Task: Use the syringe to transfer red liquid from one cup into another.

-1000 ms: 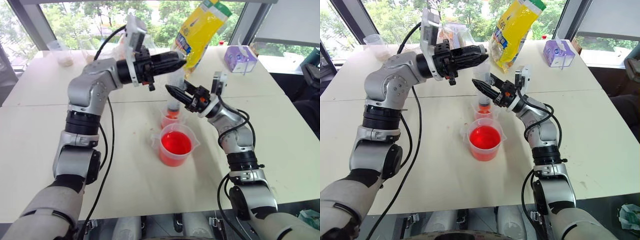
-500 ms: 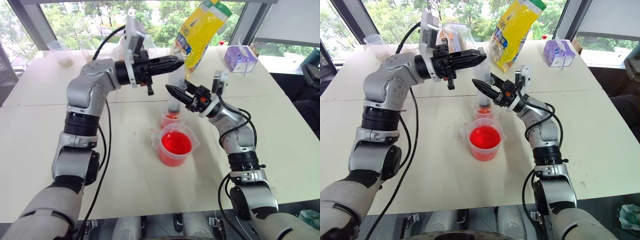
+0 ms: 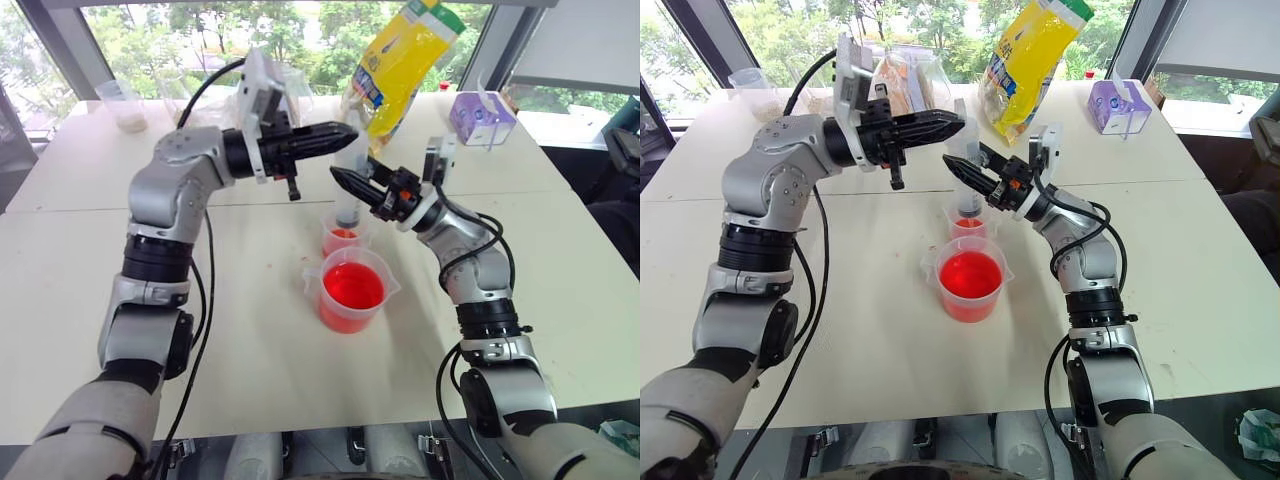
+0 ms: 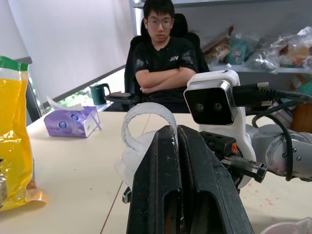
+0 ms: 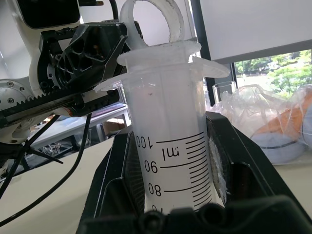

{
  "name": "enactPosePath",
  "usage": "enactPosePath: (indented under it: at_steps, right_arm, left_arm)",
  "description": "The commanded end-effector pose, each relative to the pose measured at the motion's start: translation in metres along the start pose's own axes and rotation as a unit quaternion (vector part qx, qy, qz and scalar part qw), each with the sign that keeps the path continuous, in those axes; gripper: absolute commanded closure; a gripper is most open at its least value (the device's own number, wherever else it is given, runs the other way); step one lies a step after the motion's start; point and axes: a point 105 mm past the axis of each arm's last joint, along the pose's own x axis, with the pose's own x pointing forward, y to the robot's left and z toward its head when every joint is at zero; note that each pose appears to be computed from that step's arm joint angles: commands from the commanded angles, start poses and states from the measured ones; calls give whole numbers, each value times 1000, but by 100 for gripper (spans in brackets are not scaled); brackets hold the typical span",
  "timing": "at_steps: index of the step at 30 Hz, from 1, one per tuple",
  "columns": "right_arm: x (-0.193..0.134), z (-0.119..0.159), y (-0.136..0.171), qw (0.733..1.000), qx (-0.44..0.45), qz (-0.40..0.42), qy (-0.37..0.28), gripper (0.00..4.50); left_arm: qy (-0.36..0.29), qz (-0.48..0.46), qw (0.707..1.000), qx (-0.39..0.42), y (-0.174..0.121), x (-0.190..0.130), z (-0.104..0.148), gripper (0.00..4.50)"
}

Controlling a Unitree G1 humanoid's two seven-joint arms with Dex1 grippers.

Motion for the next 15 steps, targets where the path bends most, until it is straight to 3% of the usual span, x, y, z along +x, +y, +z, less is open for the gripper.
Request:
enactPosePath:
  at_steps: [1, 4, 5, 8, 14, 15]
  right_arm:
    - [18, 58, 3, 995, -59, 17, -81, 312]
    - [18, 51, 4, 996, -52, 20, -73, 312]
    - [17, 47, 5, 996, -49, 21, -69, 312]
    - [16, 39, 6, 997, -41, 23, -60, 312]
    - [14, 31, 7, 998, -30, 23, -50, 312]
    - [14, 30, 6, 998, -30, 23, -50, 312]
  left_arm:
    - [30, -41, 998, -24, -14, 10, -18, 448]
    - [21, -34, 999, -26, -10, 9, -10, 448]
    - [15, -28, 999, -27, -8, 8, -6, 421]
    - [7, -18, 999, -28, -3, 5, 3, 311]
    - [-2, 22, 1000, -6, 10, -16, 19, 7]
    - [-2, 32, 999, 0, 13, -23, 23, 3]
